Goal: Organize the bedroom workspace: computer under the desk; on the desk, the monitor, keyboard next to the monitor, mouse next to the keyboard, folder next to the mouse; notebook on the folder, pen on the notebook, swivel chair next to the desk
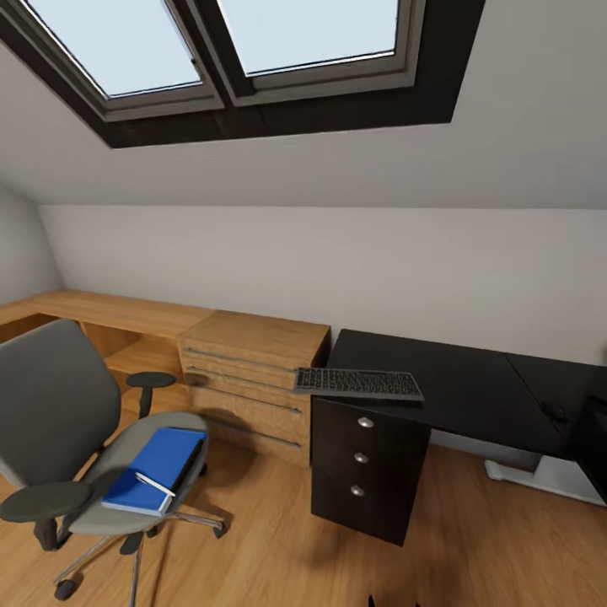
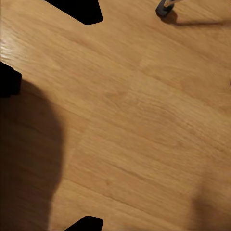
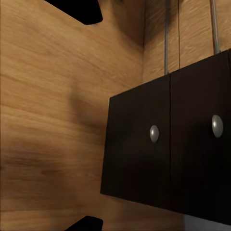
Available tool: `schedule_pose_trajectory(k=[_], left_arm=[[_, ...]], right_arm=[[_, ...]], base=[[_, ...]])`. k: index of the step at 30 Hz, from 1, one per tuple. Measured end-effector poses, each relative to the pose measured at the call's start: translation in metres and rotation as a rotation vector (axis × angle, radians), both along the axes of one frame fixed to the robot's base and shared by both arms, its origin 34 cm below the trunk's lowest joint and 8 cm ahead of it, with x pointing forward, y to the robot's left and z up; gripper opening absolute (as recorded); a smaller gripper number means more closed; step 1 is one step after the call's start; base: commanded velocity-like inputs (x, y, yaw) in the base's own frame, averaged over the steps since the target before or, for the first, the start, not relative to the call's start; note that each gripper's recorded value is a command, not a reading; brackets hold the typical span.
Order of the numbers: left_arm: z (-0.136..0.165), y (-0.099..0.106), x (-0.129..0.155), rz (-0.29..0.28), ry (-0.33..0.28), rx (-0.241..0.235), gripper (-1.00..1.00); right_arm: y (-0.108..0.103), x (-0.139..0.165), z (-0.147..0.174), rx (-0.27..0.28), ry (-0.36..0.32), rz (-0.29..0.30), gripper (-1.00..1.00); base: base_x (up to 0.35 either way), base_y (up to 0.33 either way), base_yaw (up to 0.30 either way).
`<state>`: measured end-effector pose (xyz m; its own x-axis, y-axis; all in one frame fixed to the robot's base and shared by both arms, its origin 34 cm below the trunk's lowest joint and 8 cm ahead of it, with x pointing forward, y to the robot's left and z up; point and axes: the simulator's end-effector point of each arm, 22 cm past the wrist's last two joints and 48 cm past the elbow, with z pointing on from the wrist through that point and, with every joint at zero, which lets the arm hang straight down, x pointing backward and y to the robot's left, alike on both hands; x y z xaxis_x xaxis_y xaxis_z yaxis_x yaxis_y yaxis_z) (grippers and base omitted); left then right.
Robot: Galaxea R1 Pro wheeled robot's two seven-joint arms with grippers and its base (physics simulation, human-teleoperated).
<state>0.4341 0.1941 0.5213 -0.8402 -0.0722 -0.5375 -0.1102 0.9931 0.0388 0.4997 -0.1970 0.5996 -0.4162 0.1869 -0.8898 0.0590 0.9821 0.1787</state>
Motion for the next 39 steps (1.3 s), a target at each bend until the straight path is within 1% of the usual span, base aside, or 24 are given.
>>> schedule_pose_trajectory(k=[10, 17, 23, 24, 25, 27, 35, 39], left_arm=[[0.000, 0.000, 0.000, 0.000, 0.000, 0.000, 1.00], [0.000, 0.000, 0.000, 0.000, 0.000, 0.000, 1.00], [0.000, 0.001, 0.000, 0.002, -0.001, 0.001, 1.00], [0.001, 0.002, 0.002, 0.005, -0.010, 0.001, 1.00], [0.004, 0.002, 0.006, 0.008, -0.034, 0.001, 1.00], [0.006, 0.002, 0.010, 0.011, -0.054, 0.001, 1.00], [0.013, 0.003, 0.018, 0.024, -0.104, -0.002, 1.00], [0.014, 0.003, 0.020, 0.028, -0.115, -0.002, 1.00]], right_arm=[[0.000, 0.000, 0.000, 0.000, 0.001, 0.000, 1.00], [-0.001, 0.000, 0.000, -0.003, -0.003, 0.002, 1.00], [0.003, -0.001, 0.000, 0.003, -0.001, 0.002, 1.00], [0.006, -0.001, 0.000, 0.007, 0.001, 0.008, 1.00], [0.007, -0.001, 0.000, 0.009, 0.001, 0.009, 1.00], [0.007, -0.001, 0.000, 0.009, 0.001, 0.008, 1.00], [0.006, -0.002, -0.001, 0.009, 0.006, 0.001, 1.00], [0.007, -0.002, -0.001, 0.009, 0.004, 0.005, 1.00]], base=[[0.013, 0.004, -0.005], [0.000, 0.000, -0.228], [0.000, 0.000, -0.058], [0.000, 0.000, -0.004], [0.000, 0.000, -0.002], [0.000, 0.000, -0.001], [0.000, 0.000, 0.000], [0.000, 0.000, 0.000]])
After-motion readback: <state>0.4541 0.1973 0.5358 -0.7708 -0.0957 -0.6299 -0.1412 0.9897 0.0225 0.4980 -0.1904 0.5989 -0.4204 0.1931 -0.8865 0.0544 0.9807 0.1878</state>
